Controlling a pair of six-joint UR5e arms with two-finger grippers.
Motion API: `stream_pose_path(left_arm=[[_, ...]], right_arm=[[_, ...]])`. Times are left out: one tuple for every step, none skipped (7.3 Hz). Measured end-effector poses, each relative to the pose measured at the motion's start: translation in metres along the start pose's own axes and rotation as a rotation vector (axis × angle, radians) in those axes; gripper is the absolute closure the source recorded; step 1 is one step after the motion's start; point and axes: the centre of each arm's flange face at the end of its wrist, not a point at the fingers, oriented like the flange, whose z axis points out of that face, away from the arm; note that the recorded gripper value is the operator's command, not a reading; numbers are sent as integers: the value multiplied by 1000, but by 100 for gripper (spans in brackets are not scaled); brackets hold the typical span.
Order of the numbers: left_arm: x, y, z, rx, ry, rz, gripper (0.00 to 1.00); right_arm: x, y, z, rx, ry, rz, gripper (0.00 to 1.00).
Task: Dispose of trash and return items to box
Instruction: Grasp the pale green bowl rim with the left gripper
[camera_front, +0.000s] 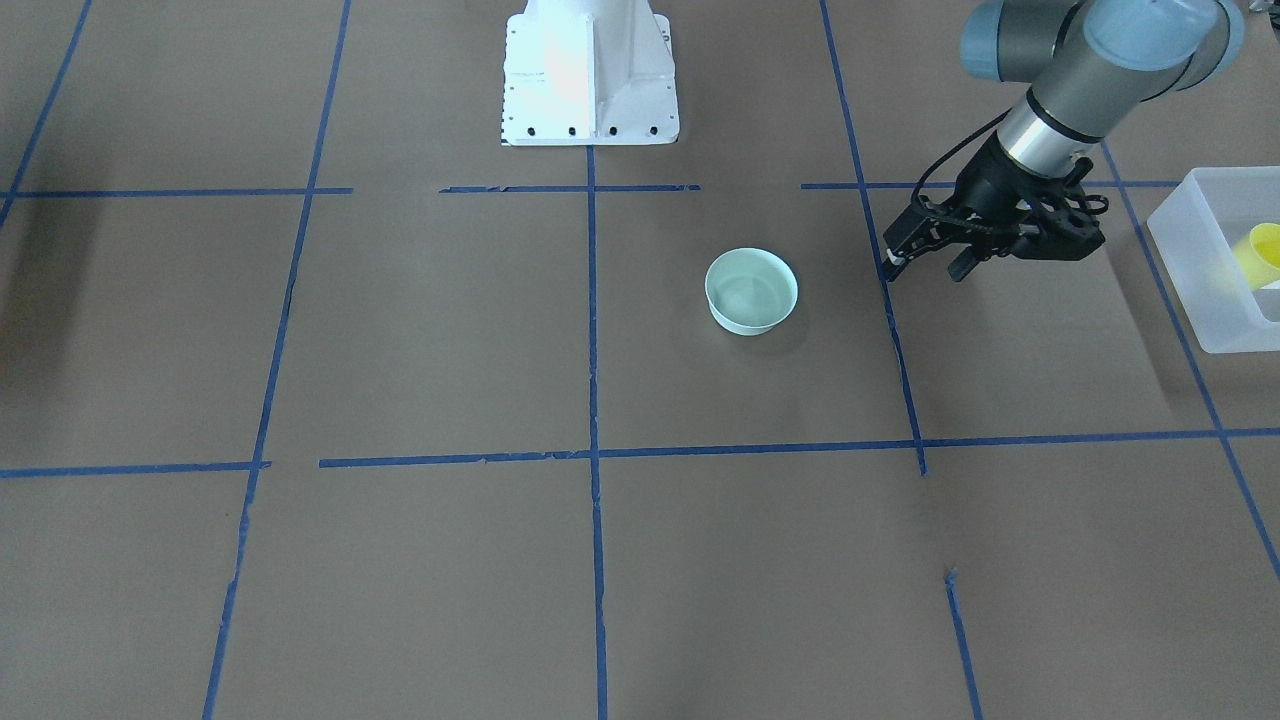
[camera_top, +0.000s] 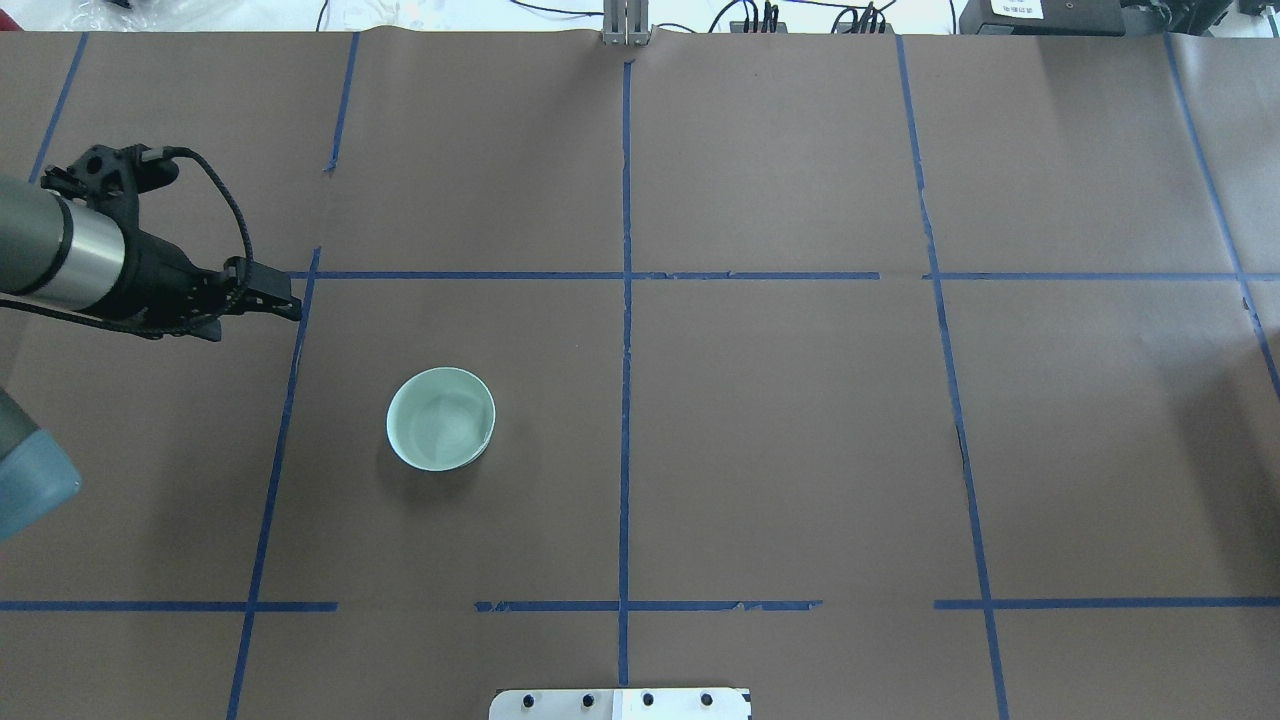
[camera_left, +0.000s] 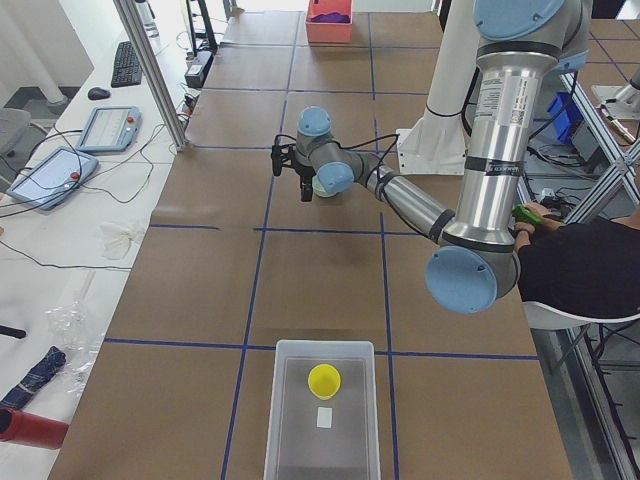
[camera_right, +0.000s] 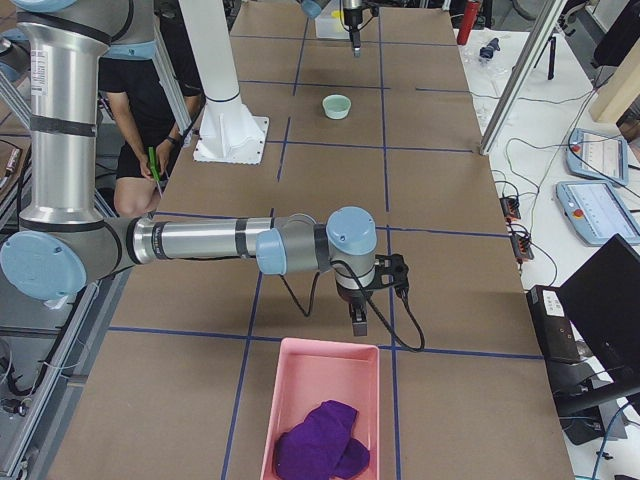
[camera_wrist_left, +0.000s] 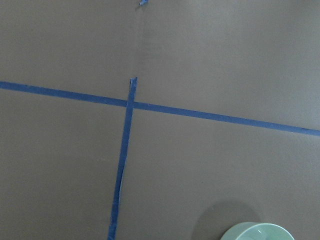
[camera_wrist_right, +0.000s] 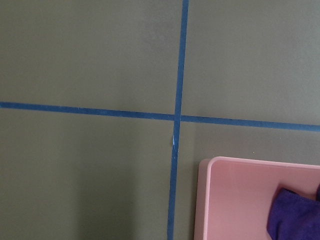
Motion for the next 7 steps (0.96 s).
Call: stream_pose_path(left_arm=[[14,18,22,-5,-13,-13,0],[30,34,45,-5,-26,-23,0],[46,46,70,-4,-38,-34,0],[61,57,95,-6,-52,-46,1],[70,68,113,-8,-65,-53,8],[73,76,124,-12,-75,-58,18],[73,82,129,-18,-82,-64,32]], right_arm=[[-10,-8,1,0,-10,44,0],[-16,-10,4,-9,-34,64,0],[-20,-11,7,-20,-60,69,0],[-24,-12,8,-23,-75,68,0],[-26,-14,7,-22,-81,66,0],[-27,-14,7,-22,-83,66,0],[-27,-14,6,-22,-85,65,0]])
